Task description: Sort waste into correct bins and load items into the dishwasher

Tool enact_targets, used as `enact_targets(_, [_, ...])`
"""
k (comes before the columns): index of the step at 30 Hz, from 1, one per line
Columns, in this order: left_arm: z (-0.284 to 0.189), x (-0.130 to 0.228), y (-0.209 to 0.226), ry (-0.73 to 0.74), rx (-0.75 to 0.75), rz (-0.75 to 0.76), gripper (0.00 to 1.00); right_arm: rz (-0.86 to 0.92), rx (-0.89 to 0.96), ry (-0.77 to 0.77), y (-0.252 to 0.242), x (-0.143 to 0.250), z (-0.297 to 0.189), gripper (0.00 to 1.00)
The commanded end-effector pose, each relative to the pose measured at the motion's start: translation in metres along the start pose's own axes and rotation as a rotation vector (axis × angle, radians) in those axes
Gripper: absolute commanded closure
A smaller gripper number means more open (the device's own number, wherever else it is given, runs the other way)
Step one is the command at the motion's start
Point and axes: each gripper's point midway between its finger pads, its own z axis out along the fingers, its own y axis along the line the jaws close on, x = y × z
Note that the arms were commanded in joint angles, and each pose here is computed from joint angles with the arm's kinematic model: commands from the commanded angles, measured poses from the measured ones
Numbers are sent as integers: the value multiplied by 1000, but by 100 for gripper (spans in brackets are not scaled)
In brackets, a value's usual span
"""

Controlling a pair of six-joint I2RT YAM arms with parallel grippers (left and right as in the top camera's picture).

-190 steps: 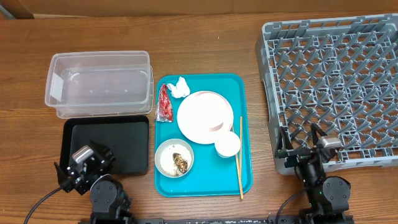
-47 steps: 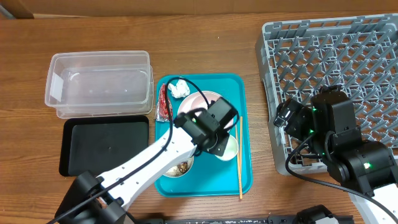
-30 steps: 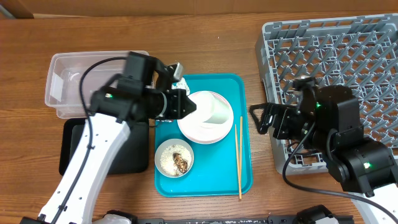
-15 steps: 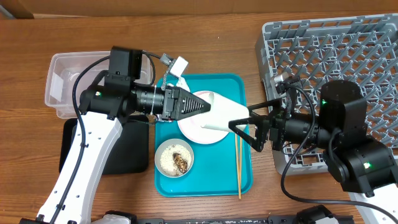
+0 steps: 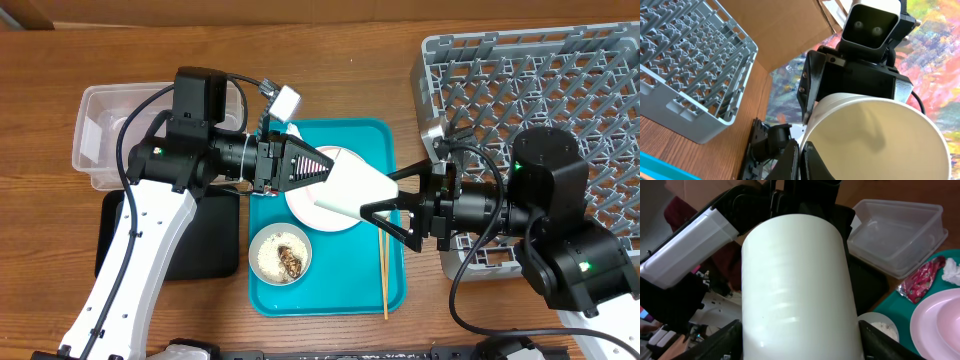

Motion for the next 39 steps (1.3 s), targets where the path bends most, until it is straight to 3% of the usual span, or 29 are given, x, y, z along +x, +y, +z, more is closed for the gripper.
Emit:
enact_targets(1, [-2, -6, 3, -10, -38, 50, 96, -39, -76, 12, 20, -1, 0, 35])
enact_targets(4, [-2, -7, 8, -14, -69, 36, 96, -39, -75, 12, 20, -1, 0, 44])
enact_targets(6, [-2, -8, 13, -19, -97, 7, 84, -39, -75, 12, 20, -1, 0, 52])
enact_targets(8, [-3, -8, 16, -21, -113, 6, 72, -39, -75, 12, 20, -2, 0, 52])
enact_targets(11, [-3, -8, 16, -21, -114, 3, 30, -40, -74, 11, 20, -2, 0, 52])
enact_targets(12, [-3, -8, 16, -21, -114, 3, 0, -39, -67, 8, 19, -2, -1, 52])
enact_targets(17, [-9, -10, 30, -40, -195, -16, 0, -37, 43, -40, 3, -9, -6, 52])
enact_targets(22, [-39, -13, 60, -111, -359, -116, 0, 24, 293, -131, -34, -15, -34, 52])
enact_targets(26, [-66, -10, 72, -165, -429, -206, 0, 180, 542, -220, -71, -9, -74, 52])
enact_targets(34, [-78, -2, 75, -179, -446, -264, 0, 551, 1114, -303, -147, 46, -169, 52])
enact_targets(39, [-73, 3, 69, -162, -414, -280, 0, 730, 1312, -253, -170, 81, -200, 52])
